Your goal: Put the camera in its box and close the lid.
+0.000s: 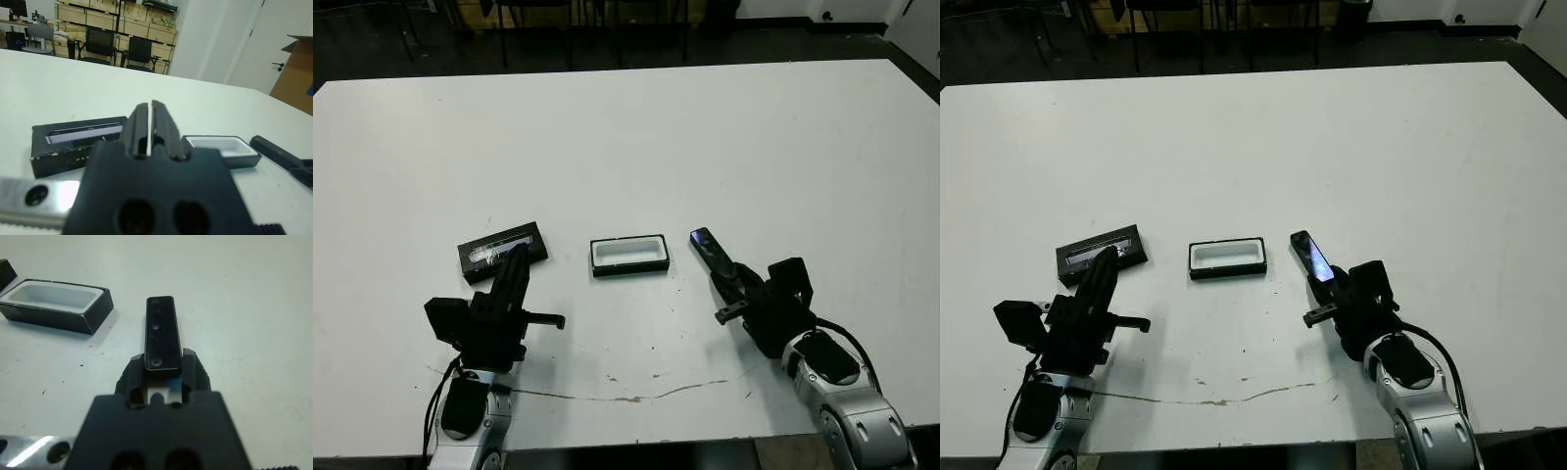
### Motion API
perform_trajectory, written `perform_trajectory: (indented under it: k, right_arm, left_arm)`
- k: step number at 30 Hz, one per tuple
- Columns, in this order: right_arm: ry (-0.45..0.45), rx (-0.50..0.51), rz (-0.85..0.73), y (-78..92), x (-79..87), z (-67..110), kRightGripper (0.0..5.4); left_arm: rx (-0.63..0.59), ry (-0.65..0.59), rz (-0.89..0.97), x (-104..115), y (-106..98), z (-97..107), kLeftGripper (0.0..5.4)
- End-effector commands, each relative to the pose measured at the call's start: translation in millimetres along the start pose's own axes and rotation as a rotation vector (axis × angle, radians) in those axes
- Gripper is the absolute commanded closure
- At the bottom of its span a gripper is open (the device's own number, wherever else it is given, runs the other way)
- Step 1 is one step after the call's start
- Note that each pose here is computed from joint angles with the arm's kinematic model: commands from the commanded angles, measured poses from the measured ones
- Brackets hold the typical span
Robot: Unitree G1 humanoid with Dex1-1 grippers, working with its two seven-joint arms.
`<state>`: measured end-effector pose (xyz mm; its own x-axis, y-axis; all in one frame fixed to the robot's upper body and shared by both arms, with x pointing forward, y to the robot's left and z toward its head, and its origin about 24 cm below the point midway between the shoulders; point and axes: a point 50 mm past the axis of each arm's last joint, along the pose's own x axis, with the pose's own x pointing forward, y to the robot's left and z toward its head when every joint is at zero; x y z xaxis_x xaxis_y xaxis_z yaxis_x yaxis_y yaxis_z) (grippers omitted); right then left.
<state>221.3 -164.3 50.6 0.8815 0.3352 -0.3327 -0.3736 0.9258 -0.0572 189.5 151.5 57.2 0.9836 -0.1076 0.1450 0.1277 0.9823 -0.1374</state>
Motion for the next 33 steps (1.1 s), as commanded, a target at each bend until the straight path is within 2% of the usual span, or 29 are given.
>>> perform_trajectory:
  k: [1, 6, 8, 12, 17, 23, 25, 28, 31, 33]
  right_arm:
    - [0.000, -0.026, -0.028, -7.4, -0.1, -1.5, 4.98]
    - [-0.088, -0.054, -0.119, -25.1, 2.1, 20.5, 4.98]
    - [-0.144, -0.060, -0.111, -36.4, 3.6, 35.8, 4.98]
    - [-0.246, -0.044, -0.020, -57.8, 7.6, 69.0, 4.99]
    - [-0.271, -0.080, 0.168, -72.2, 22.0, 105.9, 4.99]
    - [-0.227, -0.153, 0.443, -74.2, 46.9, 126.5, 4.99]
    - [-0.200, -0.216, 0.544, -72.6, 53.7, 132.6, 4.99]
    - [-0.159, -0.369, 0.610, -68.2, 62.8, 142.3, 5.00]
    - [-0.120, -0.429, 0.711, -60.3, 68.6, 146.1, 5.00]
    - [-0.055, -0.458, 0.781, -53.8, 71.7, 146.8, 5.00]
  left_arm:
    - [0.004, 0.053, 0.026, -8.7, 3.5, -8.2, 5.40]
    - [0.004, 0.054, 0.024, -8.1, 3.8, -8.1, 5.40]
    - [0.010, 0.045, 0.019, -7.5, 4.2, -7.6, 5.40]
    - [0.027, 0.045, 0.019, -6.9, 4.9, -6.1, 5.40]
    - [0.054, 0.038, 0.014, -6.7, 5.4, -4.6, 5.40]
    - [0.057, 0.028, 0.012, -7.0, 5.9, -2.5, 5.40]
    - [0.067, 0.024, 0.014, -7.2, 6.2, -1.7, 5.40]
    - [0.063, 0.023, 0.012, -7.2, 6.0, -0.4, 5.40]
    - [0.063, 0.021, 0.011, -7.3, 6.1, 0.3, 5.40]
    - [0.067, 0.017, 0.008, -7.2, 6.5, 0.0, 5.40]
